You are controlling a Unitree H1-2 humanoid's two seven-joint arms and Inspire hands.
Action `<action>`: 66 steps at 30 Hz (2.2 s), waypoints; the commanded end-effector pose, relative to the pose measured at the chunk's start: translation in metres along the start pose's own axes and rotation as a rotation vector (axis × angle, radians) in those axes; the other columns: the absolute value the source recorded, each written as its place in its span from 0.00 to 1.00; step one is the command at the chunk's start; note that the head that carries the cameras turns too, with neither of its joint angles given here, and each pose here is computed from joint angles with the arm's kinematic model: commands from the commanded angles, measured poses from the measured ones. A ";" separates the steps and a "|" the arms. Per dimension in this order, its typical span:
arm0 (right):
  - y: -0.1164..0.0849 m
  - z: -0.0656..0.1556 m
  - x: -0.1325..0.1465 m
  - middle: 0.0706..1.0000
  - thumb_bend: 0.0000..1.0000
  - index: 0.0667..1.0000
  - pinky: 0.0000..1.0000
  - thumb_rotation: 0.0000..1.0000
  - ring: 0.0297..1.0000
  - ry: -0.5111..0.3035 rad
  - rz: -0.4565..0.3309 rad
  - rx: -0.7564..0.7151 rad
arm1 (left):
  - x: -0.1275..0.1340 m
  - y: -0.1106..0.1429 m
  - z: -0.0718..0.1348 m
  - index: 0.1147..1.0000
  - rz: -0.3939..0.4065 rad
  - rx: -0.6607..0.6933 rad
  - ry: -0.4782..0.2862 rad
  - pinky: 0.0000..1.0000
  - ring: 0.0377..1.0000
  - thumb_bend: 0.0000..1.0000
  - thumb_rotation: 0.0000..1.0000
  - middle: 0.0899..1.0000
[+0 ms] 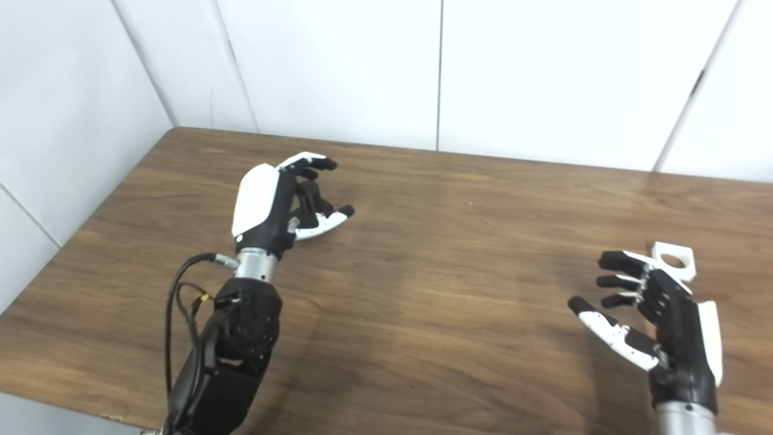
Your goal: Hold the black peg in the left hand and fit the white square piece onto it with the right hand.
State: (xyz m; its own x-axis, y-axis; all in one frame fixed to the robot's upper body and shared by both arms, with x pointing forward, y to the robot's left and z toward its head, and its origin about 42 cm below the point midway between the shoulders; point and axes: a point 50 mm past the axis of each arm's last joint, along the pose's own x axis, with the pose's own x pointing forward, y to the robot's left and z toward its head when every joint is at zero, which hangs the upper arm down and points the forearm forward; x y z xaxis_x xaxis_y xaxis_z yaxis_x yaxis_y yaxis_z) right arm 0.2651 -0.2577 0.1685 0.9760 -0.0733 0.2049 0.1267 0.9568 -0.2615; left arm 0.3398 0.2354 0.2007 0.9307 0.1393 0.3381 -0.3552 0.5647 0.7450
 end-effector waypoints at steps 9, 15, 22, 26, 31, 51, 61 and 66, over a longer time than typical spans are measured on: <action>-0.003 0.019 0.003 0.65 0.56 0.61 0.47 0.00 0.59 -0.065 0.010 -0.008 | 0.036 0.022 0.006 0.62 0.109 0.199 -0.043 0.58 0.75 0.72 0.25 0.77; -0.004 0.021 0.003 0.64 0.56 0.61 0.46 0.00 0.58 -0.067 0.009 -0.020 | 0.041 0.024 0.001 0.64 0.091 0.248 0.031 0.73 0.87 0.77 0.36 0.85; -0.003 0.020 0.002 0.61 0.55 0.60 0.44 0.00 0.55 -0.077 0.010 -0.029 | 0.044 0.021 -0.007 0.69 0.099 0.314 0.107 1.00 1.00 0.83 0.47 0.99; -0.003 0.021 0.001 0.61 0.55 0.60 0.44 0.00 0.55 -0.070 0.009 -0.025 | 0.046 0.019 -0.011 0.70 0.091 0.347 0.134 1.00 1.00 0.85 0.48 1.00; -0.004 0.022 0.001 0.61 0.55 0.60 0.44 0.00 0.55 -0.068 0.007 -0.038 | 0.047 0.015 -0.017 0.71 0.072 0.391 0.166 1.00 1.00 0.87 0.49 1.00; -0.004 0.025 -0.001 0.60 0.54 0.59 0.43 0.00 0.54 -0.078 0.012 -0.038 | 0.043 -0.003 -0.032 0.64 -0.024 0.440 0.229 1.00 1.00 0.90 0.51 1.00; -0.004 0.027 -0.001 0.61 0.54 0.60 0.44 0.00 0.55 -0.080 0.013 -0.045 | 0.041 -0.006 -0.038 0.64 -0.049 0.440 0.255 1.00 1.00 0.89 0.51 1.00; -0.004 0.026 -0.001 0.62 0.54 0.61 0.44 0.00 0.56 -0.072 0.014 -0.039 | 0.042 -0.008 -0.043 0.64 -0.051 0.451 0.264 1.00 1.00 0.90 0.51 1.00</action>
State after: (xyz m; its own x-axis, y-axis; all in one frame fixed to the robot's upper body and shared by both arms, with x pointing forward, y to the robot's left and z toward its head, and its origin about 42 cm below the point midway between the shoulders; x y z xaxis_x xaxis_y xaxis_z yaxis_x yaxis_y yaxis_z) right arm 0.2595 -0.2558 0.1808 0.9758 -0.0505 0.2129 0.1139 0.9480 -0.2972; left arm 0.3751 0.2647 0.1655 0.9329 0.3423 0.1119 -0.1931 0.2130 0.9578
